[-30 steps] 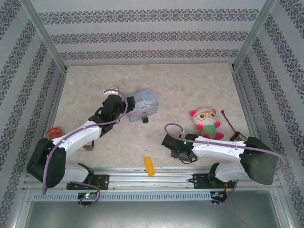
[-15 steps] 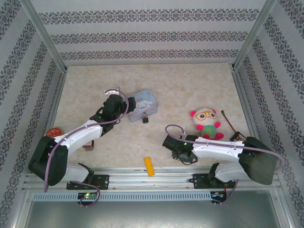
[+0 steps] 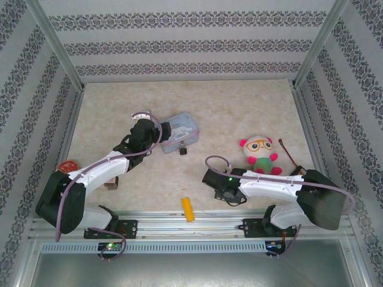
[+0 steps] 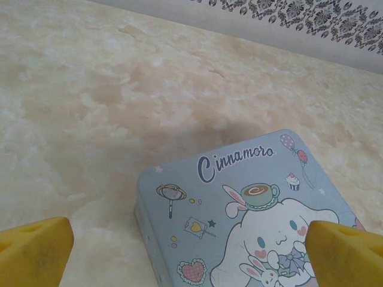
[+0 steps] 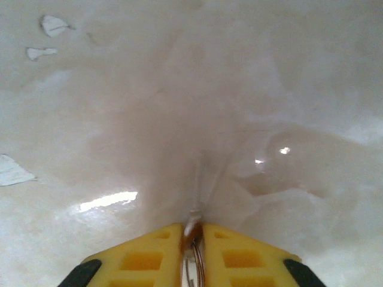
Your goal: Unlock a padlock with a key
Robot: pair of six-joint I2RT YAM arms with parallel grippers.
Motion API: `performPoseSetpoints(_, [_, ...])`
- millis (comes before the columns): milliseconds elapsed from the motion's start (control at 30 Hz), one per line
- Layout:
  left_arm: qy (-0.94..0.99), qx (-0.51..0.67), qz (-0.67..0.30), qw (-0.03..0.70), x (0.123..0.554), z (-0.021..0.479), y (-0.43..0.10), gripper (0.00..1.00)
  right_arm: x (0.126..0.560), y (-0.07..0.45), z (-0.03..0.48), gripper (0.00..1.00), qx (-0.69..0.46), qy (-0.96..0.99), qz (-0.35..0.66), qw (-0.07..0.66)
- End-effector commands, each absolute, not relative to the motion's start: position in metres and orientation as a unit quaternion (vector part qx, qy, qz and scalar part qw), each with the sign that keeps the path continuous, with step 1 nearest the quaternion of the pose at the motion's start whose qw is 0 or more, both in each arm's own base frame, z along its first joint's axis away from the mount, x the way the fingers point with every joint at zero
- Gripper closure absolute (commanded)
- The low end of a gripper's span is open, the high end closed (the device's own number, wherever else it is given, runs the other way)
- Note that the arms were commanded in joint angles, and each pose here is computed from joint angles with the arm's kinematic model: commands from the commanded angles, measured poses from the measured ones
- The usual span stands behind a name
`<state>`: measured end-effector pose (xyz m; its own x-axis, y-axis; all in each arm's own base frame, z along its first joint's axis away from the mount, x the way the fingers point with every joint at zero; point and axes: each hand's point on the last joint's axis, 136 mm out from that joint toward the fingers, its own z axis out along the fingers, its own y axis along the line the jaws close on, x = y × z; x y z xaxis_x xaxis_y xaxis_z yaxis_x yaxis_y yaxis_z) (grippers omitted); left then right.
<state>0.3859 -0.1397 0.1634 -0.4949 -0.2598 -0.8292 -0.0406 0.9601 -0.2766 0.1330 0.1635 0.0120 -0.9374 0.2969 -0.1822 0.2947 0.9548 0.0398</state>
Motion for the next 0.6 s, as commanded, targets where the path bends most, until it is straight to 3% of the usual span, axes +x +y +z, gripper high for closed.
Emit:
performPoseSetpoints(0, [0.849, -0.095, -0.112, 0.508, 0.393, 0.175, -0.138, 0.01, 0.135, 0.168, 0.014, 0.86, 0.134, 0.987, 0.002, 0.093])
performPoseSetpoints(333, [0.847, -0.096, -0.107, 0.513, 0.393, 0.179, -0.135, 0.01, 0.147, 0.174, 0.029, 1.00, 0.089, 0.989, 0.000, 0.118])
performPoseSetpoints(567, [0.843, -0.074, -0.102, 0.523, 0.394, 0.189, -0.130, 0.01, 0.175, 0.206, 0.063, 1.00, -0.014, 0.981, 0.065, 0.184])
